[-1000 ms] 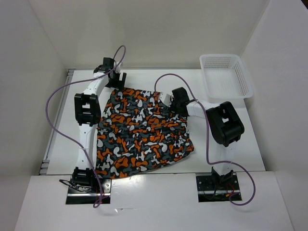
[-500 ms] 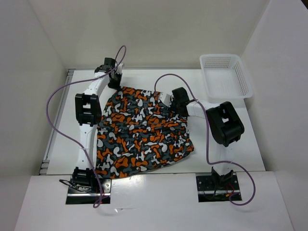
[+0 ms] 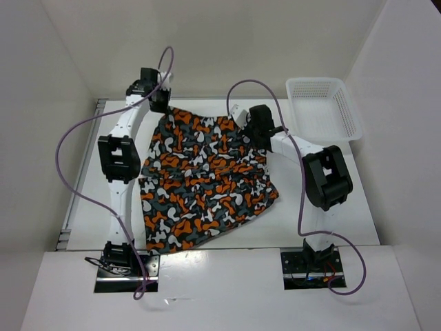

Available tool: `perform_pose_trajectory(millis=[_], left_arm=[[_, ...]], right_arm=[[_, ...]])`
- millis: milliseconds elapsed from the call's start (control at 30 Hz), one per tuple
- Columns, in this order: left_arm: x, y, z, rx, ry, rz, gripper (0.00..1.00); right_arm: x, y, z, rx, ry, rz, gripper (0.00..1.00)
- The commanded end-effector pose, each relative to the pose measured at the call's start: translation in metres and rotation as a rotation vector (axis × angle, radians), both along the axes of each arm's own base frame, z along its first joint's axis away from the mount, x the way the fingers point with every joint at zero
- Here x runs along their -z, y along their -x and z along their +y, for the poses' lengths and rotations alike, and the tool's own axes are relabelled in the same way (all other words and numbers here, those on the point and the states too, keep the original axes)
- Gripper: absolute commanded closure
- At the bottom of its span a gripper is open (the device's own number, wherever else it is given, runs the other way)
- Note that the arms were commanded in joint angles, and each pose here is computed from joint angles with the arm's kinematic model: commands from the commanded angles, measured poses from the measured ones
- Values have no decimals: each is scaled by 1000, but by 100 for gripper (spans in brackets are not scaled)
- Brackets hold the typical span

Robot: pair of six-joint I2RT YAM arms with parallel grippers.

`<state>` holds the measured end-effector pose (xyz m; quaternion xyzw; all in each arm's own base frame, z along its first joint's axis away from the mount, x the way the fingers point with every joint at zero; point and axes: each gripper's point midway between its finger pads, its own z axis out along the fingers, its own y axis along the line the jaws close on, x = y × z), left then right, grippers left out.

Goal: Fold and stack the shorts
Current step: Fold the shorts

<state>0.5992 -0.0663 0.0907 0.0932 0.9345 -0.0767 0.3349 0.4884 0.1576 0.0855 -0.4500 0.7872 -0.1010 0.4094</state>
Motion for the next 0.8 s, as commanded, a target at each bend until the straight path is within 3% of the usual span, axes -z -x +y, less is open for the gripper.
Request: perform_pose_trajectory(millis=[0,167,233,267,300,333,367,400,433,467,533,600,700,767], left_arm=[[-180,1,1,15,40,-356,100],[-199,52,10,-15,12,-326,100],[-213,78,16,-34,-4,-334,100],[-210,89,12,-25,-4,-319,100],[-180,108,13,-23,-10,-239,100],[-195,131,6,-6,-6,-264,100],[-189,146,3,5,-6,-244,100],[-152,172,-6,33,-13,-152,100],[-163,195,-6,37,-15,-180,100],[-154,211,-6,40,-24,-162,100],[-151,246,-11,62,-34,-171,100],[-119,275,-5,61,-60,-96,100],[-119,316,-3,80,-57,-108,100],[-114,341,-11,128,-34,-86,92]], right_arm=[[-75,-18,9,-7,-92,-152,100],[-110,7,1,-73,-22,-196,100],[-103,28,-3,-117,22,-164,100],[-123,38,-7,-116,9,-198,100],[-127,48,-1,-152,-2,-205,100],[-111,64,-5,-173,10,-164,100],[-127,78,-9,-188,1,-197,100],[-110,96,-6,-244,7,-160,100],[-106,107,-8,-275,16,-153,100],[-117,121,-8,-321,31,-191,100],[-94,148,-8,-397,69,-148,100],[-83,177,-4,-494,125,-134,100],[-76,209,4,-598,163,-127,100],[-73,227,9,-666,166,-118,97]])
